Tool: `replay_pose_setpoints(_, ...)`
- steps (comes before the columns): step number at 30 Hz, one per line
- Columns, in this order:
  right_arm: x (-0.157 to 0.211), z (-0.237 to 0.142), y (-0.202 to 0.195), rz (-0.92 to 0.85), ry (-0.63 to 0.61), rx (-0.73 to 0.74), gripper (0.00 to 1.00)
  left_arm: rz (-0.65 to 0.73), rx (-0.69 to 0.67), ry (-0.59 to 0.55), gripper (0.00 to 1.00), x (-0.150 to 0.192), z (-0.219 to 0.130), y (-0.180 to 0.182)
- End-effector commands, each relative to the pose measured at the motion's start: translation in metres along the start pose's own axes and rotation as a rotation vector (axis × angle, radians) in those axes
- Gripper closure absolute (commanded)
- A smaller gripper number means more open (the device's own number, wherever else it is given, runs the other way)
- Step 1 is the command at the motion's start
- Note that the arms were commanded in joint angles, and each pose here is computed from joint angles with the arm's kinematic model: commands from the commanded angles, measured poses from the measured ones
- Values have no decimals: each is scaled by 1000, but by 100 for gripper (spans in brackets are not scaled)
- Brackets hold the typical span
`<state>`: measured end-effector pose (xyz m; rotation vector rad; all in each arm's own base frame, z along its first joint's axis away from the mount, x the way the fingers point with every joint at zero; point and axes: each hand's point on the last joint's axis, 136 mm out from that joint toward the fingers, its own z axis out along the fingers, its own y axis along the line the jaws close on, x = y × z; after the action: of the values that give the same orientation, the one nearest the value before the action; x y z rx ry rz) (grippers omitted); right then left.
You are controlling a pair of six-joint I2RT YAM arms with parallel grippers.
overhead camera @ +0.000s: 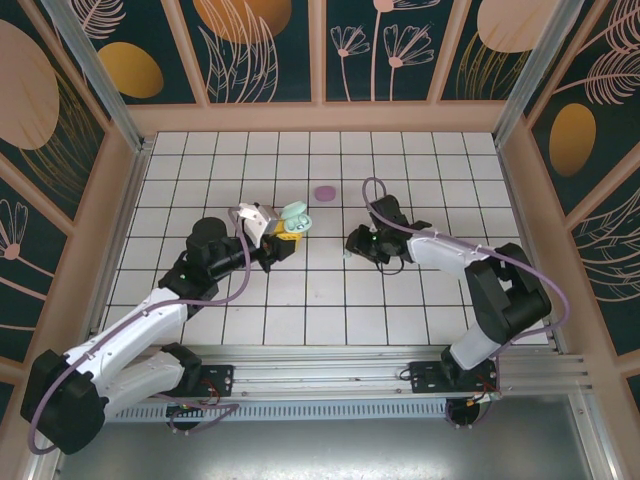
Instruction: Insert the wireless bluetooth earbuds into the charging case
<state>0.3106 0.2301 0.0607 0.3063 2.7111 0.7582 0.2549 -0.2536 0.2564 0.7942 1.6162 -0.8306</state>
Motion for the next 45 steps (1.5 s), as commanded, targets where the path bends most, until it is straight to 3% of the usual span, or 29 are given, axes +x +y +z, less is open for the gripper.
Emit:
replay_pose_setpoints(1,5,13,-2,34,17,3,65,37,28,-43,82,-13,0,-6)
replay_pose_setpoints(32,-3,49,-5,-21,54,82,72,49,8,-44,82,-14,-6,-5)
replay_pose_setpoints(45,-4,47,-2,-76,61,96,86,49,-3,-32,82,-9,-7,-3)
